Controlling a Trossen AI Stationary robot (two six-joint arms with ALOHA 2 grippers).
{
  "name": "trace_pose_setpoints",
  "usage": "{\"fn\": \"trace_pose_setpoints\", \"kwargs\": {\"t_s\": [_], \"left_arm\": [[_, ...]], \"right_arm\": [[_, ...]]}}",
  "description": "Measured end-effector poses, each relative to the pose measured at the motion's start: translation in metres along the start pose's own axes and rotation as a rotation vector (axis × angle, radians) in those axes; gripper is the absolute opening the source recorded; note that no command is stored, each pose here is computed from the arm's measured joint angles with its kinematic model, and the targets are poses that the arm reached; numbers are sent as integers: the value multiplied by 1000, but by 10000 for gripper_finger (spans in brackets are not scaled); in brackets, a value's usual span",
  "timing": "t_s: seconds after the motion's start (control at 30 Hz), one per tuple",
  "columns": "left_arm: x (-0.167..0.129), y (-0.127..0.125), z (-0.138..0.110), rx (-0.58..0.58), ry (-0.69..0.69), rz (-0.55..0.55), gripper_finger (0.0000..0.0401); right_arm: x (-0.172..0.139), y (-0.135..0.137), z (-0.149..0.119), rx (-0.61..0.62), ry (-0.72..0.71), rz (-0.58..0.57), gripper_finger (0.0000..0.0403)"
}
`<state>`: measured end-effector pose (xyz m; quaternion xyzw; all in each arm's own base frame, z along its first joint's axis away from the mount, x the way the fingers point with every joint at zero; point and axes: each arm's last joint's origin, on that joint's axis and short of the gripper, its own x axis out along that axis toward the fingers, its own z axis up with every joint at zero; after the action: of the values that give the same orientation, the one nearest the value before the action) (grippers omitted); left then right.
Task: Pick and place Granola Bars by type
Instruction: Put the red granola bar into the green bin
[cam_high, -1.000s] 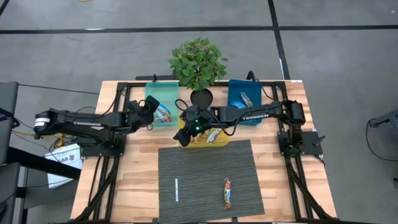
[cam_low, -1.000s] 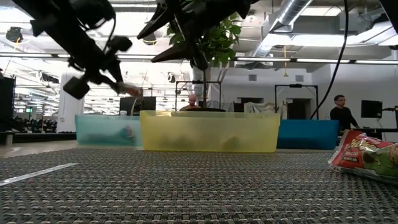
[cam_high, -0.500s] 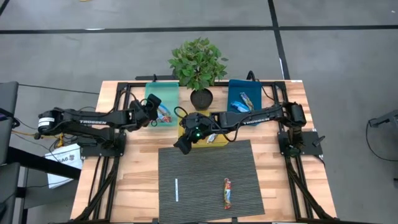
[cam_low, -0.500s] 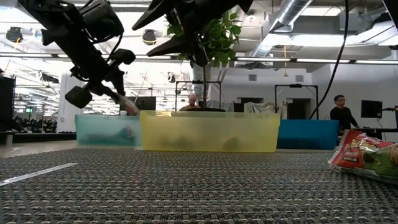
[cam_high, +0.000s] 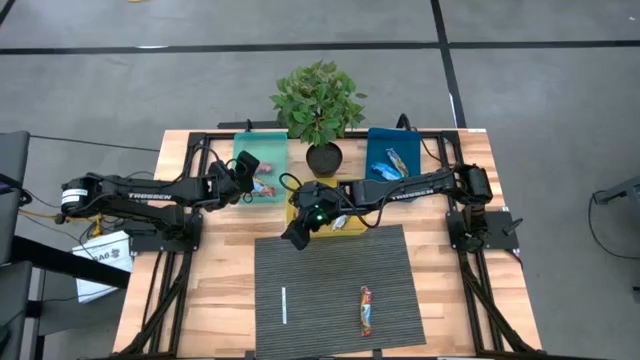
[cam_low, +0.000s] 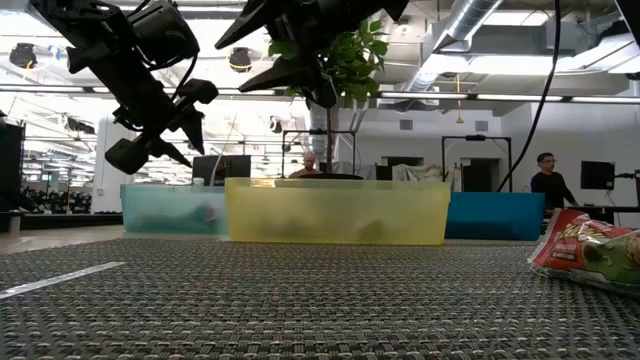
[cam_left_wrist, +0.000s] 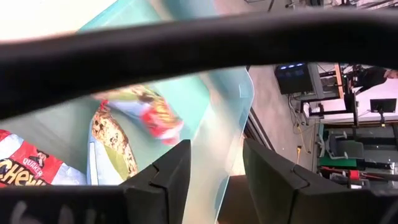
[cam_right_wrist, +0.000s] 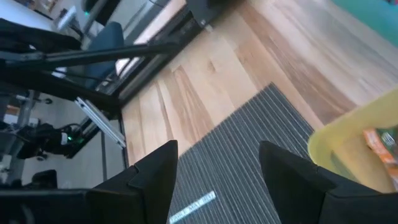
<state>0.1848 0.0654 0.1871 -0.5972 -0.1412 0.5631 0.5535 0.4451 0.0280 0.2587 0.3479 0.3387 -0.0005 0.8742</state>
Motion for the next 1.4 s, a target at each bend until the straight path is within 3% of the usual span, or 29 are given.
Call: {"fn": "trace_pose_setpoints", "kwargs": {"t_s": [0.2,0.37,0.7,1.13,1.4], "left_arm": [[0,-1,0,-14,2,-4,139],[0,-9,-3,-11,23,-70,139],[-11,-34,-8,121,58,-299,139],[-48,-53,-2,269,145,-532,139],[-70,-52,-7,403,290,-645,139]], "right_arm": [[0,-3,-5,12,53,-29,216],[-1,-6,-11,17,127,-37,216],[-2,-1,-20,-11,315,124,216],[-3,21,-58,-193,581,313,216],[-9,28,-88,-334,744,323,216]]}}
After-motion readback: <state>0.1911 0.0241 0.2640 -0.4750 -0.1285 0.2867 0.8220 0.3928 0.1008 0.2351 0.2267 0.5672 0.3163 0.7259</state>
